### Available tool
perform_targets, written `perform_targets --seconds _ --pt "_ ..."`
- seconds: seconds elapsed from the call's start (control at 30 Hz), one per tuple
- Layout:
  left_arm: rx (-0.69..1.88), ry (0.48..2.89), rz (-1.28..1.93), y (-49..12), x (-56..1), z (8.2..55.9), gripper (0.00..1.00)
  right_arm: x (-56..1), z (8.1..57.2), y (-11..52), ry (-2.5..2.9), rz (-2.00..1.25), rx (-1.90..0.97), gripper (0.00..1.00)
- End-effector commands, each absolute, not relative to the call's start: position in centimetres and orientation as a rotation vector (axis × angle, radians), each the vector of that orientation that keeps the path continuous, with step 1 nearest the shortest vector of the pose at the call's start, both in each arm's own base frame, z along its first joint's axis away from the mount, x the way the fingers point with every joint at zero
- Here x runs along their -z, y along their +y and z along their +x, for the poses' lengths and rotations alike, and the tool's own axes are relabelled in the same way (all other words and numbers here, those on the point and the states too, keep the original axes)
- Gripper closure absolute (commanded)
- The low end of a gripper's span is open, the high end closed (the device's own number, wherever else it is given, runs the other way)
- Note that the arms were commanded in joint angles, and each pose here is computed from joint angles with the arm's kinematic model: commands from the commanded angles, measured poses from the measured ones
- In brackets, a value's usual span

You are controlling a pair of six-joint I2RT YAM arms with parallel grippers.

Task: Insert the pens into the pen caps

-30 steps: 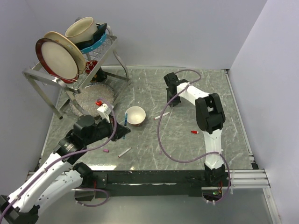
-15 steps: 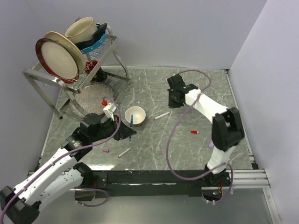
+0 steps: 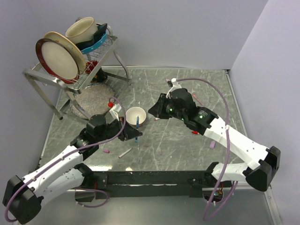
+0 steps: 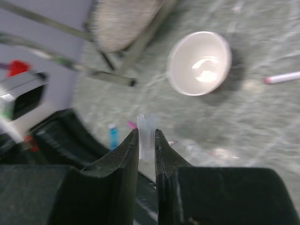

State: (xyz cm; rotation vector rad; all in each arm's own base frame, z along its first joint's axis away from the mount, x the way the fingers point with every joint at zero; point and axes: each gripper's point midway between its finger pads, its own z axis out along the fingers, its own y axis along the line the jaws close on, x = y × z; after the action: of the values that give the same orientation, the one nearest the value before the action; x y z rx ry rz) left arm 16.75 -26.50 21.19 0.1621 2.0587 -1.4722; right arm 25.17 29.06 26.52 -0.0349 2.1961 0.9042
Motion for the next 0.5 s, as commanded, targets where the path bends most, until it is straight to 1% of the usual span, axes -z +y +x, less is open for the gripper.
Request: perform_targets --seconds 0.0,0.3,0.47 --pt "1.566 1.950 0.217 -27.2 -23.6 16.3 0.99 -29.7 24.0 32.0 2.092 0.028 -1.116 1.00" --pt "1.595 1.924 0.241 -27.2 -24.4 15.7 0.99 -30.8 23.7 34.4 2.070 0.018 -1.165 1.00" --pt "1.602 1.926 0.247 -27.2 -24.3 15.6 0.99 -31.6 24.4 34.0 2.037 0.057 -1.136 1.00"
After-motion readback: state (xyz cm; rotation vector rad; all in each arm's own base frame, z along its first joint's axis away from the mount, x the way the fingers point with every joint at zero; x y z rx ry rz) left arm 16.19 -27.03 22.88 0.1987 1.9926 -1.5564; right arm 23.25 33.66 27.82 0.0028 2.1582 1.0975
